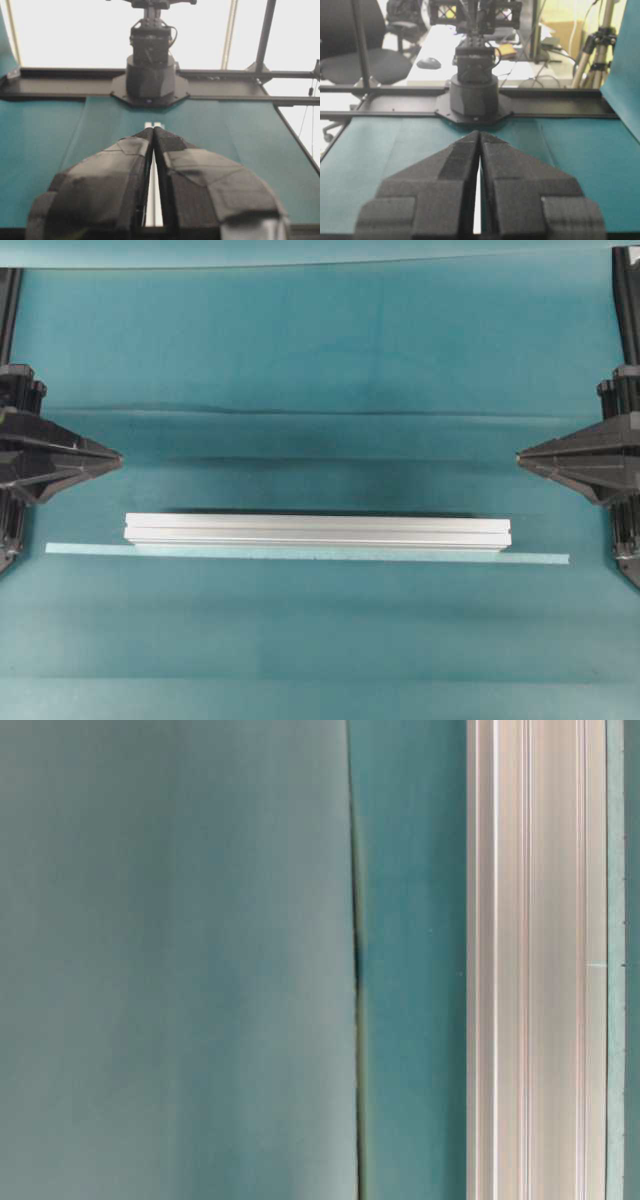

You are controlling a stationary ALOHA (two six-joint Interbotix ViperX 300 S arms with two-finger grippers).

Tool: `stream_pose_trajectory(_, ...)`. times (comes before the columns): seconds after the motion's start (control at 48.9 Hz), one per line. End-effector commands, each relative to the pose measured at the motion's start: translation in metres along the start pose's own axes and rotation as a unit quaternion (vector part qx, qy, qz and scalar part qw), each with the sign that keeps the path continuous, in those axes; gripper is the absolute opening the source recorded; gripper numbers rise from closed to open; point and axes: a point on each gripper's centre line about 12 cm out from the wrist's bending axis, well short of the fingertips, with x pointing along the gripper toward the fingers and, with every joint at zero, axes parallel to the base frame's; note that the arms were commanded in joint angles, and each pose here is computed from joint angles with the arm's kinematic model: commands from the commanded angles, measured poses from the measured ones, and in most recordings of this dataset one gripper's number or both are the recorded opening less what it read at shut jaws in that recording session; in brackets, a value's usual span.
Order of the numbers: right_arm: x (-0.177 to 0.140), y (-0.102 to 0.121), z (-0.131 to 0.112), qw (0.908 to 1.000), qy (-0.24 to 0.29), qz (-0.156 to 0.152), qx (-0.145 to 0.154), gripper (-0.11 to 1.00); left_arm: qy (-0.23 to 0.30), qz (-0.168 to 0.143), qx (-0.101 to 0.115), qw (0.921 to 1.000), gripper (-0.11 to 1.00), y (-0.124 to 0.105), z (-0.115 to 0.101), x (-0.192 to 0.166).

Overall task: Lift the metal rail with both hands.
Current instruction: 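Move both grippers down over the two ends of the silver rail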

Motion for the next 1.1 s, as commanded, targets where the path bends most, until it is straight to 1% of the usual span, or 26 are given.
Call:
stream_pose_trajectory(0.0, 0.003, -0.002, 0.006, 0.9999, -0.005, -0.006, 0.015, 0.10, 0.029, 0.001, -0.014, 0.9995, 0.14, 0.000, 0.005, 0.009)
stream_pose_trajectory(0.02, 0.004, -0.002, 0.007, 0.9997, -0.002, -0.008, 0.024, 0.10, 0.039, 0.002, -0.015, 0.9991, 0.14, 0.001, 0.006, 0.010)
stream_pose_trajectory(0.061, 0.005, -0.004, 0.006, 0.9987, 0.014, -0.013, 0.046, 0.07, 0.053, 0.003, -0.015, 0.9985, 0.09, 0.001, 0.010, 0.014)
stream_pose_trajectory(0.102, 0.006, -0.005, 0.003, 0.9971, 0.041, -0.018, 0.061, 0.02, 0.067, 0.002, -0.018, 0.9976, 0.03, 0.001, 0.015, 0.018)
stream_pose_trajectory(0.143, 0.006, -0.006, 0.000, 0.9947, 0.070, -0.023, 0.072, 0.00, 0.079, 0.003, -0.018, 0.9967, -0.01, 0.001, 0.020, 0.022)
stream_pose_trajectory(0.184, 0.007, -0.007, -0.004, 0.9919, 0.099, -0.025, 0.075, 0.00, 0.093, 0.004, -0.017, 0.9956, -0.02, 0.001, 0.025, 0.026)
stream_pose_trajectory(0.307, 0.013, -0.009, -0.008, 0.9817, 0.167, -0.033, 0.086, 0.00, 0.148, 0.004, -0.017, 0.9888, -0.02, 0.000, 0.026, 0.038)
stream_pose_trajectory(0.348, 0.016, -0.009, -0.009, 0.9771, 0.187, -0.035, 0.095, 0.00, 0.164, 0.003, -0.016, 0.9863, -0.02, 0.000, 0.024, 0.043)
stream_pose_trajectory(0.409, 0.023, -0.010, -0.008, 0.9688, 0.214, -0.041, 0.118, 0.00, 0.190, 0.003, -0.017, 0.9817, -0.02, 0.000, 0.021, 0.050)
stream_pose_trajectory(0.471, 0.031, -0.011, -0.008, 0.9604, 0.238, -0.049, 0.137, 0.00, 0.220, 0.004, -0.017, 0.9754, -0.02, -0.001, 0.015, 0.057)
stream_pose_trajectory(0.532, 0.039, -0.011, -0.011, 0.9519, 0.262, -0.054, 0.149, 0.00, 0.248, 0.004, -0.016, 0.9686, -0.02, -0.001, 0.011, 0.064)
stream_pose_trajectory(0.614, 0.051, -0.010, -0.016, 0.9400, 0.299, -0.057, 0.155, 0.00, 0.281, 0.005, -0.016, 0.9594, -0.02, -0.001, 0.005, 0.073)
stream_pose_trajectory(0.716, 0.065, -0.009, -0.022, 0.9228, 0.347, -0.060, 0.156, 0.00, 0.309, 0.005, -0.015, 0.9511, -0.02, -0.001, 0.001, 0.084)
stream_pose_trajectory(0.757, 0.070, -0.009, -0.025, 0.9145, 0.368, -0.061, 0.156, 0.00, 0.319, 0.005, -0.013, 0.9475, -0.02, -0.001, 0.000, 0.090)
stream_pose_trajectory(0.798, 0.075, -0.009, -0.029, 0.9044, 0.392, -0.062, 0.156, 0.00, 0.329, 0.005, -0.013, 0.9443, -0.02, -0.001, 0.000, 0.094)
stream_pose_trajectory(0.818, 0.077, -0.009, -0.032, 0.8971, 0.409, -0.063, 0.155, 0.00, 0.335, 0.005, -0.012, 0.9420, -0.02, -0.001, -0.002, 0.096)
stream_pose_trajectory(0.839, 0.079, -0.009, -0.034, 0.8916, 0.421, -0.064, 0.154, 0.00, 0.342, 0.005, -0.011, 0.9397, -0.02, -0.001, -0.003, 0.097)
stream_pose_trajectory(0.9, 0.084, -0.008, -0.041, 0.8755, 0.454, -0.064, 0.152, 0.00, 0.364, 0.006, -0.011, 0.9313, -0.02, -0.001, -0.008, 0.102)
stream_pose_trajectory(0.941, 0.088, -0.007, -0.045, 0.8664, 0.472, -0.064, 0.150, 0.00, 0.380, 0.006, -0.011, 0.9250, -0.02, -0.001, -0.011, 0.104)
stream_pose_trajectory(0.982, 0.092, -0.006, -0.047, 0.8581, 0.488, -0.063, 0.148, 0.00, 0.396, 0.006, -0.010, 0.9182, -0.02, -0.001, -0.013, 0.106)
stream_pose_trajectory(1.085, 0.102, -0.003, -0.051, 0.8415, 0.521, -0.055, 0.132, 0.00, 0.432, 0.006, -0.006, 0.9020, -0.02, -0.001, -0.019, 0.109)
